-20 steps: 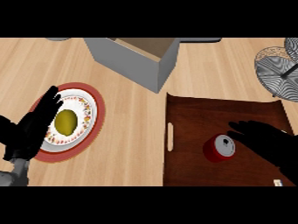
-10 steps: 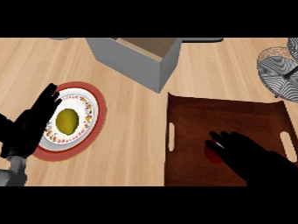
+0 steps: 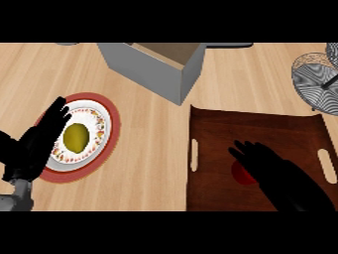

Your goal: Pick the can from the tray and place it in the tiered basket

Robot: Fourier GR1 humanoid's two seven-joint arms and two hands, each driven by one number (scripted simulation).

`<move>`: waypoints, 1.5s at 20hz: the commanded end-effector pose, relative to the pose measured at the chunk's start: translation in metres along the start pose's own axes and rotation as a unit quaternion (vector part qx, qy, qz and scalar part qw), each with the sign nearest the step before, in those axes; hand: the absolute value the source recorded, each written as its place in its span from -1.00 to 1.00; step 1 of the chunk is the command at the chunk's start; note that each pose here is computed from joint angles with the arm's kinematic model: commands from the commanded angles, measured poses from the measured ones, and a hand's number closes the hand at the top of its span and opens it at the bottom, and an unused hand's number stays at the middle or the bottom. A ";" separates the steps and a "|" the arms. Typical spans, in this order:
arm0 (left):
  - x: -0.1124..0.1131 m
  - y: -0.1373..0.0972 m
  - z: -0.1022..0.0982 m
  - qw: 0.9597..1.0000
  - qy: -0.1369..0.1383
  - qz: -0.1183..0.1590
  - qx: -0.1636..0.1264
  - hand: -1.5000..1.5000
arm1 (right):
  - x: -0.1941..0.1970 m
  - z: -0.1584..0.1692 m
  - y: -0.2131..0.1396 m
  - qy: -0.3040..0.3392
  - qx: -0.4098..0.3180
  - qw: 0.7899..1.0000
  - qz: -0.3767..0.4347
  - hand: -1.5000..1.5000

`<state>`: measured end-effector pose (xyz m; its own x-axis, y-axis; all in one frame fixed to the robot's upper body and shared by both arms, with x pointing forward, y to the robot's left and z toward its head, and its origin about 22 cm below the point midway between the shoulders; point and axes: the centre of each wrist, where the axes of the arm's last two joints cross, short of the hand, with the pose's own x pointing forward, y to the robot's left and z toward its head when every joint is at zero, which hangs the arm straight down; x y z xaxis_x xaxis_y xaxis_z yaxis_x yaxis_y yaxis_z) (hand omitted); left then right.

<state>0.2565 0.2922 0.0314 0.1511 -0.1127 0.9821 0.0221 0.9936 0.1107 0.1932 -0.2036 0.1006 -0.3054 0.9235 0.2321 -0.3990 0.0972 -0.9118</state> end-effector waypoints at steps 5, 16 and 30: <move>-0.002 -0.003 0.002 1.000 -0.001 0.001 0.005 0.00 | 0.005 -0.027 0.016 0.009 -0.042 0.999 0.017 -1.00; -0.005 0.002 0.005 1.000 -0.001 0.003 0.001 0.00 | -0.040 -0.049 0.033 0.031 0.041 0.998 0.036 1.00; 0.019 0.007 -0.006 1.000 -0.002 0.005 0.002 0.00 | -0.092 -0.024 0.034 0.039 -0.042 0.992 0.109 1.00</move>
<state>0.2578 0.2922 0.0353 0.1460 -0.1065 0.9835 0.0188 0.9943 0.1049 0.2295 -0.2206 0.0428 -0.4002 0.9157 0.0369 -0.2624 -0.0759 -0.9620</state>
